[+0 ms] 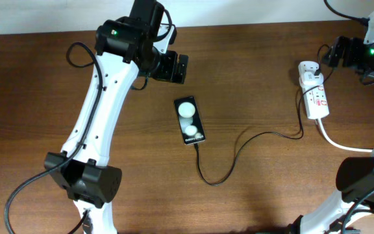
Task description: Plug charger to phone and switch on socket
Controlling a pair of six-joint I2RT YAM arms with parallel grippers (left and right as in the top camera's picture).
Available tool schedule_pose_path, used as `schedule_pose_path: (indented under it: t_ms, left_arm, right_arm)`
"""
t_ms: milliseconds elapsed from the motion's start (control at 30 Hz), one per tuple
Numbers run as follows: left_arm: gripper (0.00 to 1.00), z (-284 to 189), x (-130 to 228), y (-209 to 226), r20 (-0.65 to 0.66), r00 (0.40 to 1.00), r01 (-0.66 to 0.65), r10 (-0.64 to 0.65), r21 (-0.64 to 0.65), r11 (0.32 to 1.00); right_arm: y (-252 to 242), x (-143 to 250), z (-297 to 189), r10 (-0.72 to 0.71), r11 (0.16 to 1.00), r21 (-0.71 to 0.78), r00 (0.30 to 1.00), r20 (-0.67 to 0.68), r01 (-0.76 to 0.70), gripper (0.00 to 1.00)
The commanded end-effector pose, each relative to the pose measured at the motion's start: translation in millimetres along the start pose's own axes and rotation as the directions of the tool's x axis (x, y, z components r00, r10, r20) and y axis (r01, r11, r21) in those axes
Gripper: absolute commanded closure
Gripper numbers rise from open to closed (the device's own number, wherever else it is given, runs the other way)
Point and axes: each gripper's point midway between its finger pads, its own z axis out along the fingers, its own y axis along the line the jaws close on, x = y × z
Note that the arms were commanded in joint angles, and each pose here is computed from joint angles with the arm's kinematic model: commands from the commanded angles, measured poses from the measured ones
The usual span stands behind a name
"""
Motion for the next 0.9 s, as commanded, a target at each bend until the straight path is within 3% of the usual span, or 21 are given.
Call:
schedule_pose_path:
  t_ms: [0,200,333,700,867]
  left_arm:
    - [0.01,-4.2,-1.3,-0.6,0.011,1.0,-0.018,0.018,-0.002,1.0]
    - [0.01,-4.2,-1.2,0.4,0.011,1.0,-0.019,0.019,-0.007,1.0]
    - [0.01,-12.9,-4.5,23.4,0.039,0.999,-0.015,0.021,-0.145,0.989]
    - [0.01,-105.5,-15.8,37.4,0.287,0.956,0.028,0.056,-0.281,0.959]
    - [0.01,-89.8,23.2,49.6,0.336,0.94,0.046,0.057,-0.291,0.956]
  right_arm:
    - [-2.9,0.6,0.7,0.005,1.0,0.009,1.0,-0.003,-0.005,0.01]
    - [-2.9,0.6,0.7,0.005,1.0,0.009,1.0,-0.003,-0.005,0.01]
    - [-2.9,0.6,0.7,0.004,1.0,0.009,1.0,-0.003,-0.004,0.01]
    - [-2.9,0.6,0.7,0.004,1.0,0.009,1.0,-0.003,-0.004,0.01]
    - [-2.9,0.6,0.7,0.004,1.0,0.009,1.0,-0.003,-0.004,0.01]
